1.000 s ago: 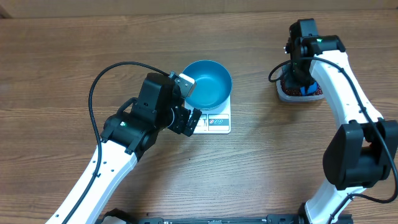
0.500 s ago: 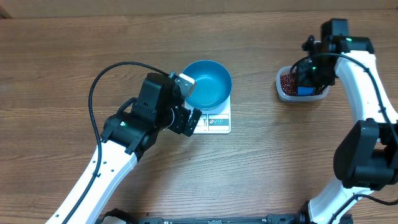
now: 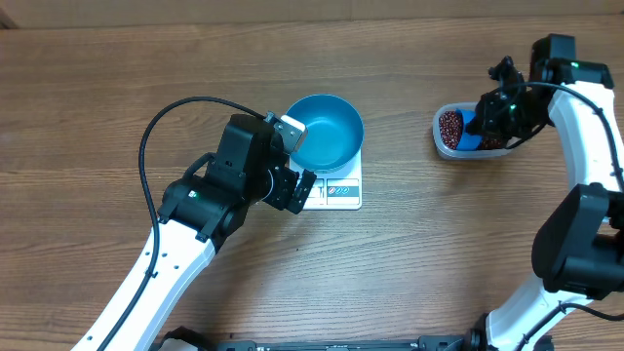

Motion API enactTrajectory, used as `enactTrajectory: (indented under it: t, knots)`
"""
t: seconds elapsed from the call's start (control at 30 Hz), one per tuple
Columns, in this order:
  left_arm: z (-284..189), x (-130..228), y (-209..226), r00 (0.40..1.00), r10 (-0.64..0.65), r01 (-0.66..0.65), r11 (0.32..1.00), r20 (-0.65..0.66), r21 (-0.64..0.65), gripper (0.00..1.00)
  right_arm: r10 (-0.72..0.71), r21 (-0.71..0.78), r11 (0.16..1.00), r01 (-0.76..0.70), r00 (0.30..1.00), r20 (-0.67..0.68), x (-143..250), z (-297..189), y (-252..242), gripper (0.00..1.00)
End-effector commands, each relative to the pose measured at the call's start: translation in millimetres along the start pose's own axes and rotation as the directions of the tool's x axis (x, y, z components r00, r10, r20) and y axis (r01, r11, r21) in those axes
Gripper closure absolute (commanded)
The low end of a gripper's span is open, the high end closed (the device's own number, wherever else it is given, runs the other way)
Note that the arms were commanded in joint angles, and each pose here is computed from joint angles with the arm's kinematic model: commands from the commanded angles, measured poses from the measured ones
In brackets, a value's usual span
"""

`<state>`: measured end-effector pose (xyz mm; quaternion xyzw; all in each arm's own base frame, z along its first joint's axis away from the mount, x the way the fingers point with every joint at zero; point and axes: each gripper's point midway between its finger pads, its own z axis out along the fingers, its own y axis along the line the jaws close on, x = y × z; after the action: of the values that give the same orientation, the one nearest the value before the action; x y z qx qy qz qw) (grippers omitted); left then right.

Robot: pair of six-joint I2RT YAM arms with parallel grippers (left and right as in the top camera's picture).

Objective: Scoop item into bowl and weigh 150g on scale
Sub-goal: 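Scoop beans and lift the filled scoop with the right gripper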

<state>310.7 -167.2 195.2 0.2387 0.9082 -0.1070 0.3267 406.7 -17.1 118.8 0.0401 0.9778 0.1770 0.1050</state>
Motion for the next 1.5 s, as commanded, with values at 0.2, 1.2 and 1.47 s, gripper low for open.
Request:
enactTrajectory:
  t: [0.2, 1.2, 1.47]
  knots:
    - [0.0, 0.0, 2.7, 1.000, 0.015, -0.015, 1.000, 0.000, -0.008, 0.01, 0.097, -0.200, 0.976, -0.085, 0.994, 0.051, -6.3, -16.4, -5.5, 0.96]
    - [0.0, 0.7, 2.6, 1.000, 0.015, -0.015, 1.000, -0.003, -0.008, 0.00, 0.338, -0.557, 0.806, -0.200, 0.928, 0.157, -11.0, -83.8, -43.4, 0.96]
    - [0.0, 0.7, 2.7, 1.000, 0.015, -0.015, 1.000, -0.002, -0.008, 0.01, 0.305, -0.609, 0.780, -0.142, 0.937, 0.172, -8.9, -90.8, -31.3, 0.96]
